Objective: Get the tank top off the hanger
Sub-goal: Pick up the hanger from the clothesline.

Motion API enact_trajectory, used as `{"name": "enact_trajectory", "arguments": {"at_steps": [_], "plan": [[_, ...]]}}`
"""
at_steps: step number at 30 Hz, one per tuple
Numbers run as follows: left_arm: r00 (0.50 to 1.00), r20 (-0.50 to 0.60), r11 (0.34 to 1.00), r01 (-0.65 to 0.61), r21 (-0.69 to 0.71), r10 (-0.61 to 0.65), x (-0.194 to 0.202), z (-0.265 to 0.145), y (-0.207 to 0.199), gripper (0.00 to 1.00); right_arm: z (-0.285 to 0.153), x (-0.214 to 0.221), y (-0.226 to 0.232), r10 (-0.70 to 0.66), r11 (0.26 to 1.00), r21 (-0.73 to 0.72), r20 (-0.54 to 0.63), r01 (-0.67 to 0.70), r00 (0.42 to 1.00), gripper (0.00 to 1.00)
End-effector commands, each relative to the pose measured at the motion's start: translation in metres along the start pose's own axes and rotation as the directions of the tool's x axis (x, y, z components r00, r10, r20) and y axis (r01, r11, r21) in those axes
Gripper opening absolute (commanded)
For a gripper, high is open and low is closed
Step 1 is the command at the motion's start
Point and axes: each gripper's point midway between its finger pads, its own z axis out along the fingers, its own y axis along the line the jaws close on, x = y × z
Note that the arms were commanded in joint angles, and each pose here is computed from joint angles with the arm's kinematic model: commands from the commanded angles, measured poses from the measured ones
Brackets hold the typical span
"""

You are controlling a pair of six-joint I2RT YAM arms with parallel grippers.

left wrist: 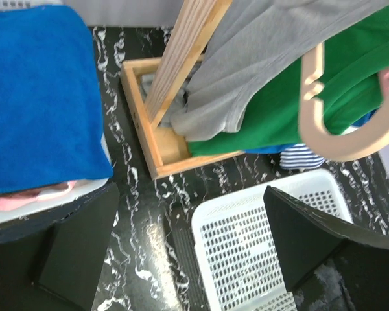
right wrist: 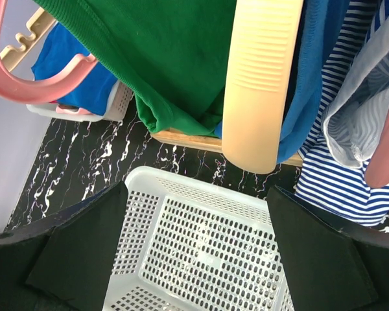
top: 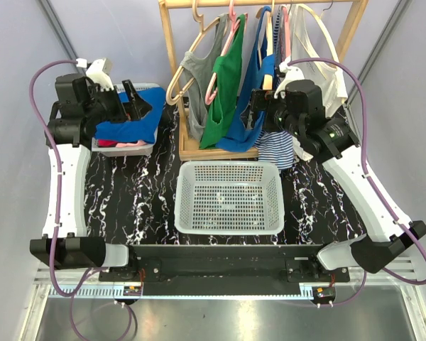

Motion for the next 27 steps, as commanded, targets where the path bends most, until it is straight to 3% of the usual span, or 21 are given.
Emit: {"name": "enact_trajectory", "arguments": {"at_steps": [1,4,8,10,12,17,27], "plan": [[0.994,0.111,0.993,-0.024,0.112,0.012,-0.030,-0.012,-0.030,0.99,-0.008,-0.007,0.011,0.007,0.999,-0.044,0.031,-0.005,0.999,1.00],[0.988,0.154,0.977,-0.062,0.206,0.030,-0.049,-0.012,-0.053,0.99,-0.008,-0.004,0.016,-0.005,0.998,-0.064,0.040,0.008,0.999,1.00],[0.947,0.293,0.971,-0.185,0.151,0.134,-0.103,-0.019,-0.077,0.99,-0.011,-0.006,0.020,-0.018,0.997,-0.078,0.054,0.022,0.998,1.00],[0.938,0.310,0.967,-0.209,0.144,0.156,-0.116,-0.009,-0.085,0.99,-0.011,-0.006,0.022,-0.020,0.996,-0.086,0.057,0.025,0.998,1.00],[0.905,0.385,0.958,-0.252,0.140,0.182,-0.144,-0.021,-0.105,0.99,-0.012,-0.007,0.024,-0.020,0.995,-0.093,0.064,0.026,0.998,0.93],[0.894,0.417,0.946,-0.263,0.191,0.165,-0.170,0.011,-0.118,0.99,-0.011,-0.001,0.027,-0.015,0.994,-0.103,0.052,0.020,0.999,0.89],[0.868,0.453,0.922,-0.327,0.209,0.205,-0.173,0.084,-0.135,0.99,-0.012,0.014,0.033,-0.009,0.992,-0.126,0.030,0.013,1.000,0.86]]}}
